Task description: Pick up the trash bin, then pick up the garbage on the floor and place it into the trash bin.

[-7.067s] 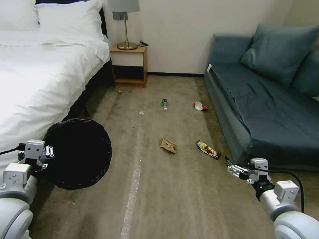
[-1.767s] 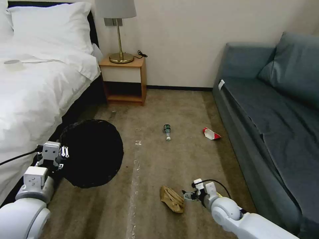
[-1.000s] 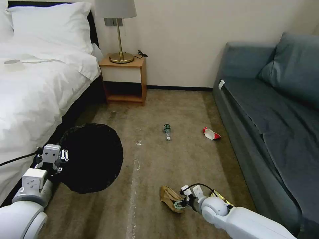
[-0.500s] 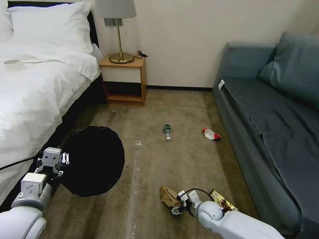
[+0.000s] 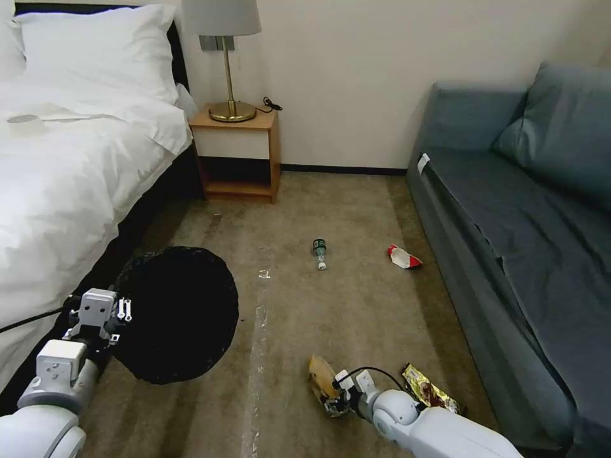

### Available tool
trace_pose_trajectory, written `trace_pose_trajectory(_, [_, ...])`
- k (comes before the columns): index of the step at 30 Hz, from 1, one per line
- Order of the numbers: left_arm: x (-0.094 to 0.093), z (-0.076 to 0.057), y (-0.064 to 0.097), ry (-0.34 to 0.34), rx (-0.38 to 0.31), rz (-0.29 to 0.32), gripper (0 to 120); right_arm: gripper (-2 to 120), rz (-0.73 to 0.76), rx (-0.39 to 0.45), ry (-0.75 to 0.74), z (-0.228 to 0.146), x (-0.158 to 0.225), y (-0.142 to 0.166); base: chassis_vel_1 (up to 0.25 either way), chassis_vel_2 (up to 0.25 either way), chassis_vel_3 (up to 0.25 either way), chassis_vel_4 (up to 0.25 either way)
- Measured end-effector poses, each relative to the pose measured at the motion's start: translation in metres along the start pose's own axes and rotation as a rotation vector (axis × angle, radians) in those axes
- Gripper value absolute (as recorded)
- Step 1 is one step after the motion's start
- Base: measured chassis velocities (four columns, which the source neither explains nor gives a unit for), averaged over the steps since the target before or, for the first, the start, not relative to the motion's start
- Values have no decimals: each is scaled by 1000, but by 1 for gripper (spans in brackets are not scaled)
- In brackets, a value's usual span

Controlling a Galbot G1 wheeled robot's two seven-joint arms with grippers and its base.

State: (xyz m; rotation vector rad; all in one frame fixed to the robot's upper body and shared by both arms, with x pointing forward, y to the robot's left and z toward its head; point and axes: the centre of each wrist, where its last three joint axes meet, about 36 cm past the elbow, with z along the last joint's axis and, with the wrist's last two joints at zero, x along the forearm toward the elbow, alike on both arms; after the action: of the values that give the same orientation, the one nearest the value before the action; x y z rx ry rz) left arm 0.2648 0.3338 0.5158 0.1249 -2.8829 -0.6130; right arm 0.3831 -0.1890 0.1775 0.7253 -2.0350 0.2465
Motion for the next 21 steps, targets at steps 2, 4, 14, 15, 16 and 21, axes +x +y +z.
trace_pose_trajectory(2, [0, -1, 0, -2, 0, 1, 4, 52, 1, 0, -2, -1, 0, -1, 0, 0, 0, 0])
trace_pose_trajectory(4, [-1, -2, -1, -8, 3, -3, 4, 42, 1, -2, -8, -3, 2, -2, 0, 0, 0, 0])
trace_pose_trajectory(14, [-2, 1, 0, 1, 2, -8, 4, 10, -2, -19, -21, 2, 10, -5, 0, 0, 0, 0])
trace_pose_trajectory(15, [-3, 2, 0, 2, 2, -9, 4, 4, 0, -20, -25, 3, 12, -6, 0, 0, 0, 0])
trace_pose_trajectory(16, [-3, 2, 0, 2, 2, -9, 4, 4, 0, -20, -25, 3, 12, -6, 0, 0, 0, 0])
trace_pose_trajectory(21, [-3, 3, -1, 2, 5, -8, 4, 0, 15, -25, -64, -4, 25, -9, 0, 0, 0, 0])
